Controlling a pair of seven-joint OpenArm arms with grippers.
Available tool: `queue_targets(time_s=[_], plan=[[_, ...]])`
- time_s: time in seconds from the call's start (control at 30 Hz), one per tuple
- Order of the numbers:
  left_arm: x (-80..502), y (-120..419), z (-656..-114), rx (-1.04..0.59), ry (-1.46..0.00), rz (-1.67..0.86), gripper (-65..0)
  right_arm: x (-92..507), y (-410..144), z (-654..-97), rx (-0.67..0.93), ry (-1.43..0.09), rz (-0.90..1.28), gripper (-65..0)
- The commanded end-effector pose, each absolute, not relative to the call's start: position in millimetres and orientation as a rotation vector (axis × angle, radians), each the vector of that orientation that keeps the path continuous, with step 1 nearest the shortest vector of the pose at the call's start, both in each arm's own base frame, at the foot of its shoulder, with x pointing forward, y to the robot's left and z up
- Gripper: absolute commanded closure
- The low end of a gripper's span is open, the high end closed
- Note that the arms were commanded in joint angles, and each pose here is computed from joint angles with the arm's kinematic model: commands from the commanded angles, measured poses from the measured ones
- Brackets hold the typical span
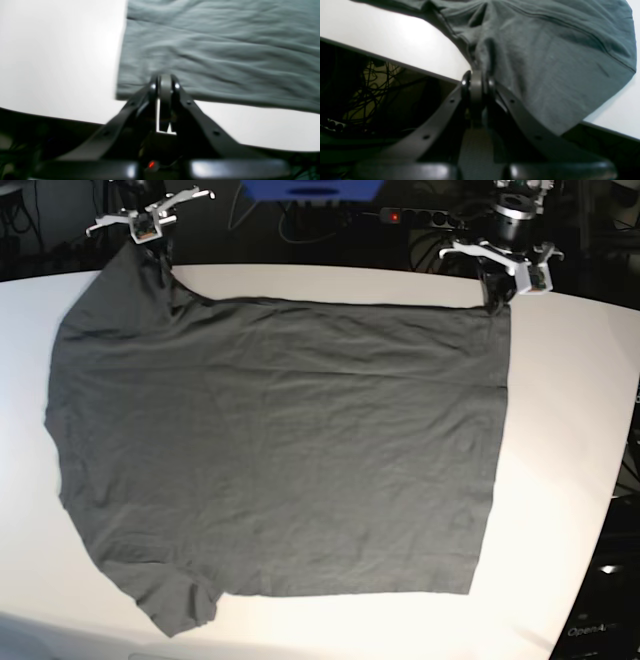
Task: Fold the T-shirt properly
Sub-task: 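Grasp the shoulder corners of the grey shirt with both grippers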
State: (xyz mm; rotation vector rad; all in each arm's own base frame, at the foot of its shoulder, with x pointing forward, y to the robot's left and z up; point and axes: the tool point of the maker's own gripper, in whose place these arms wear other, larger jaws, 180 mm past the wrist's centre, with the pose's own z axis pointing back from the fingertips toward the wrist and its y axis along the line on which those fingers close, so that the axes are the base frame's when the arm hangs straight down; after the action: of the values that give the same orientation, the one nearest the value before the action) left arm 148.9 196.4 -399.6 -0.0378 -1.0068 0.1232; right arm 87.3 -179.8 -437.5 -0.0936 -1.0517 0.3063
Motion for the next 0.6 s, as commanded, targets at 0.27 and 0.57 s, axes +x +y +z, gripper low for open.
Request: queue_targets(time_s=[0.27,0.57], plan=[[159,209,-391,-0.066,-0.962,0.074,-35.5,88,-183,-435,-0.106,-1.051,0.307,-0.3],[165,228,-388,-0.035,-0.981,0.12,-41.7,89,-183,-435,-0.106,-1.052,0.307,-0.3]])
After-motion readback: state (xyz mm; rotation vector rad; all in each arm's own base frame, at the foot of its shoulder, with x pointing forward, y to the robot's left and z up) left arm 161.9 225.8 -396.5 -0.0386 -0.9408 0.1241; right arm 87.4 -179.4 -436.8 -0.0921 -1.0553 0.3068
